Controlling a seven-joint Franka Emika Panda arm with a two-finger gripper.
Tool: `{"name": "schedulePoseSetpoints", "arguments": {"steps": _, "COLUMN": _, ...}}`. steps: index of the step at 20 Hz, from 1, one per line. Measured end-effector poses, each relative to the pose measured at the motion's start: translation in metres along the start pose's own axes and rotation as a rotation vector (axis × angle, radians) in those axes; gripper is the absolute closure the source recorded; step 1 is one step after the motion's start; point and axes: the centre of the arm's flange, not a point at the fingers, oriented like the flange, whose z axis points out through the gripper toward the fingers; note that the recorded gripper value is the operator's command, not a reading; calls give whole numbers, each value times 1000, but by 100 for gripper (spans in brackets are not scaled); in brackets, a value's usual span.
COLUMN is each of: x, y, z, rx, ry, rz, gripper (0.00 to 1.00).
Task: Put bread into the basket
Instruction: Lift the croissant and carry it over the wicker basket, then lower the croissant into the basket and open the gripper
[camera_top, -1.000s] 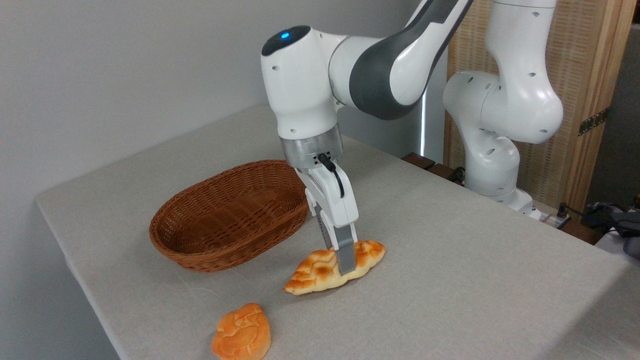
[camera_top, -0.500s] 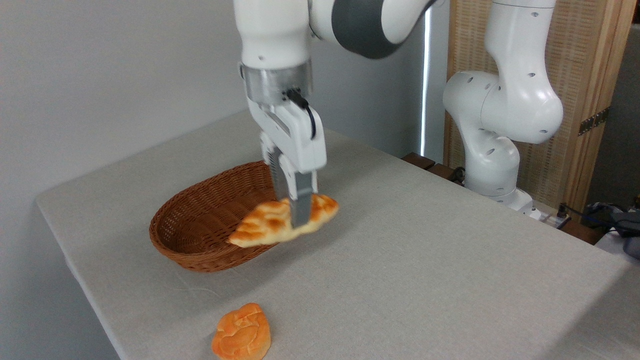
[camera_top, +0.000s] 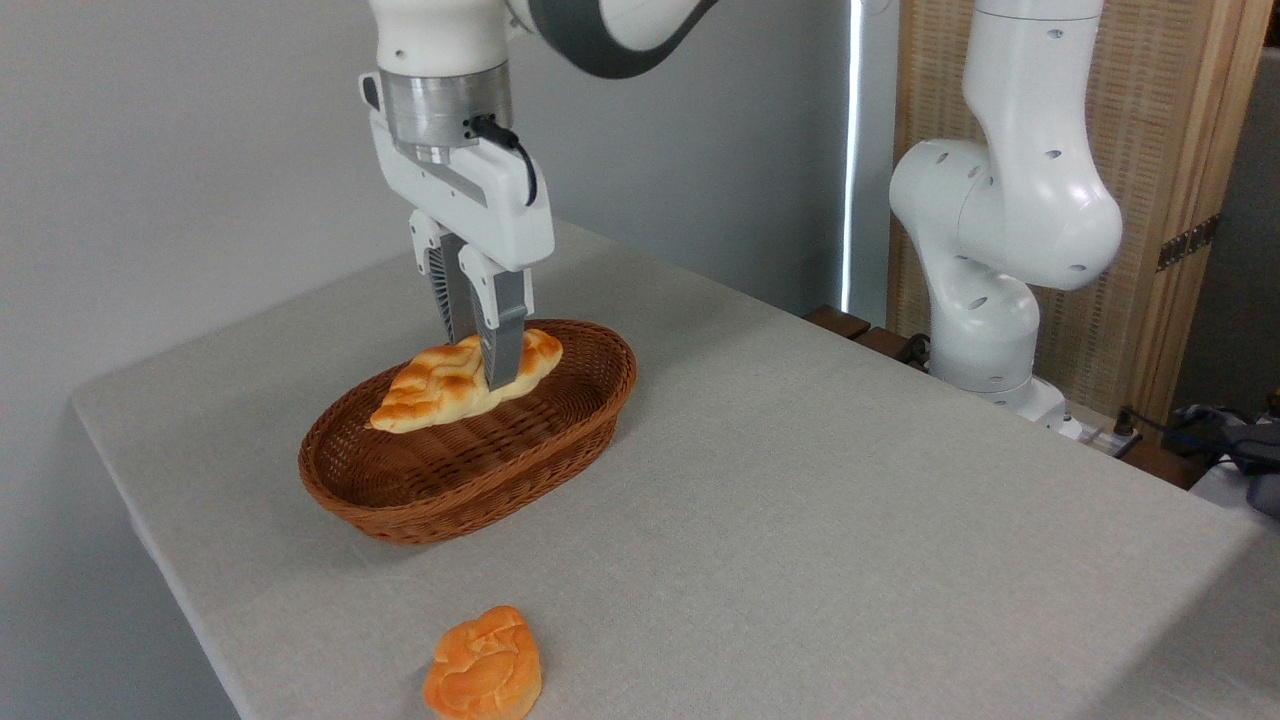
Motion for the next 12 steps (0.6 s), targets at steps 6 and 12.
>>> {"name": "schedulePoseSetpoints", "arguments": {"steps": 6, "x": 35, "y": 18, "z": 57, "rx": -34, "ry": -36, "rz": -9, "gripper": 24}}
{"name": "schedulePoseSetpoints", "arguments": {"steps": 12, "x": 53, "y": 34, "z": 88, "rx": -61, "ry": -71, "rz": 0, "gripper": 0}}
